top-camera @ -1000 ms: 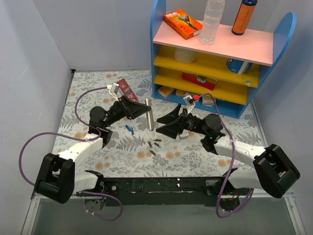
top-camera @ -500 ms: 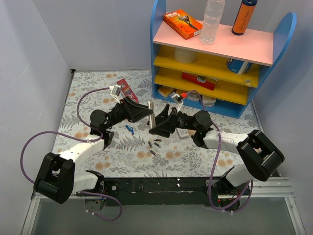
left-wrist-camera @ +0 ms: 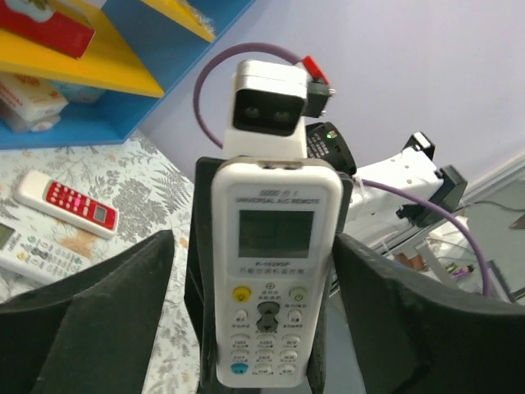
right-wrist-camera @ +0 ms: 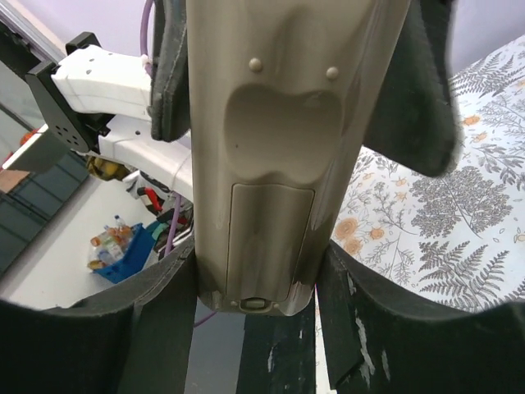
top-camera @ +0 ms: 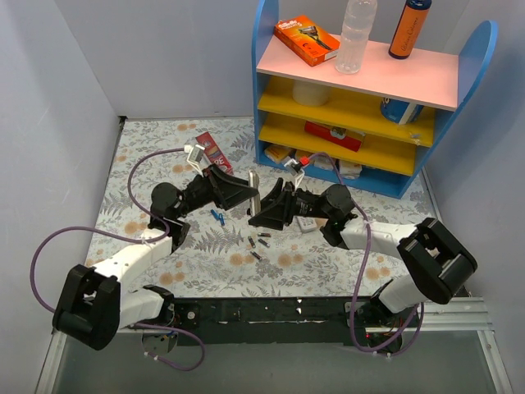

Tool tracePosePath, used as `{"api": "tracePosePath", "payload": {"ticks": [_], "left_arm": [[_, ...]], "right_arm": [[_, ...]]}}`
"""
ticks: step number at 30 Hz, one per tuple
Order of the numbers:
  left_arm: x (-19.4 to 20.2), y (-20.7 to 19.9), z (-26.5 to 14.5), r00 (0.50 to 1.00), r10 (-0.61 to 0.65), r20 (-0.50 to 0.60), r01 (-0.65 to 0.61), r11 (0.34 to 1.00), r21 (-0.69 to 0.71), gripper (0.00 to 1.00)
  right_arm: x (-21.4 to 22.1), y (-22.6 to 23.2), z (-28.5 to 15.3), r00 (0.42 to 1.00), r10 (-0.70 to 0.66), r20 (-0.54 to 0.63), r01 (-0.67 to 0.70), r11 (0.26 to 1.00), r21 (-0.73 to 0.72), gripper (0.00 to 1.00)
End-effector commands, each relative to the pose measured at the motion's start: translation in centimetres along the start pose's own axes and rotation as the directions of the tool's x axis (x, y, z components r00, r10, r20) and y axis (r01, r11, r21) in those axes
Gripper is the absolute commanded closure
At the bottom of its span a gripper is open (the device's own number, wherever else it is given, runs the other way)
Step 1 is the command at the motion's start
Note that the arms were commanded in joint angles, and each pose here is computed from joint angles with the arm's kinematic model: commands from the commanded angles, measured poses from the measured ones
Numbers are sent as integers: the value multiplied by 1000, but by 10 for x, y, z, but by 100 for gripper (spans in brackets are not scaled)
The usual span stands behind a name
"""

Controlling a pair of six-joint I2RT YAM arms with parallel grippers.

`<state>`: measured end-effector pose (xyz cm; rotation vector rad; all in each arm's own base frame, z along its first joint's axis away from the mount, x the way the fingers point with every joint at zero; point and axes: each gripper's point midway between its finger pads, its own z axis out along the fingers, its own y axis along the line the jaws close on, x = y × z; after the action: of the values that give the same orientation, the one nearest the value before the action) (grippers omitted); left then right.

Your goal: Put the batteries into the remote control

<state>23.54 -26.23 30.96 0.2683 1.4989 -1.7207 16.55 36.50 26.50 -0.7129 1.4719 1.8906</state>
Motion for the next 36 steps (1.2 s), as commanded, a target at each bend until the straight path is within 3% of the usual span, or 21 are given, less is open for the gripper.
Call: {"api": "tracePosePath", "payload": {"ticks": [1, 2, 4, 5, 6, 11, 18, 22, 32, 36], "left_arm": [[-3, 8, -2, 998, 51, -33, -55, 989, -134, 13], [-10, 7, 0, 996, 80, -32, -84, 984, -158, 7], [-10, 24, -7, 994, 98, -46, -107, 957, -268, 2], [-15, 20, -8, 992, 116, -40, -123, 951, -285, 2], [-18, 18, -9, 992, 124, -38, -130, 945, -299, 2], [-16, 14, -13, 994, 105, -22, -107, 941, -320, 2], [-9, 44, -14, 997, 83, 0, -75, 903, -422, 2], [-3, 63, -17, 998, 69, 1, -60, 876, -478, 2], [21, 91, -22, 999, 25, -39, -42, 833, -552, 21], [23, 94, -21, 999, 22, -40, -41, 830, -556, 35]], "right_arm": [[-18, 12, -2, 979, -201, 25, 200, 979, 30, 99], [-27, 10, -2, 958, -284, 37, 281, 957, 75, 99], [-16, -13, -8, 965, -257, -41, 260, 945, 197, 99], [-24, -18, -6, 946, -319, -53, 322, 911, 258, 99], [-12, -32, -12, 954, -277, -115, 300, 896, 327, 99], [-4, -67, -22, 949, -243, -201, 315, 771, 553, 99], [7, -87, -24, 946, -198, -258, 324, 648, 689, 99], [13, -87, -17, 935, -199, -294, 352, 623, 698, 99], [18, -91, -15, 933, -186, -309, 357, 598, 718, 99], [20, -91, -13, 931, -184, -316, 361, 597, 716, 99]]}}
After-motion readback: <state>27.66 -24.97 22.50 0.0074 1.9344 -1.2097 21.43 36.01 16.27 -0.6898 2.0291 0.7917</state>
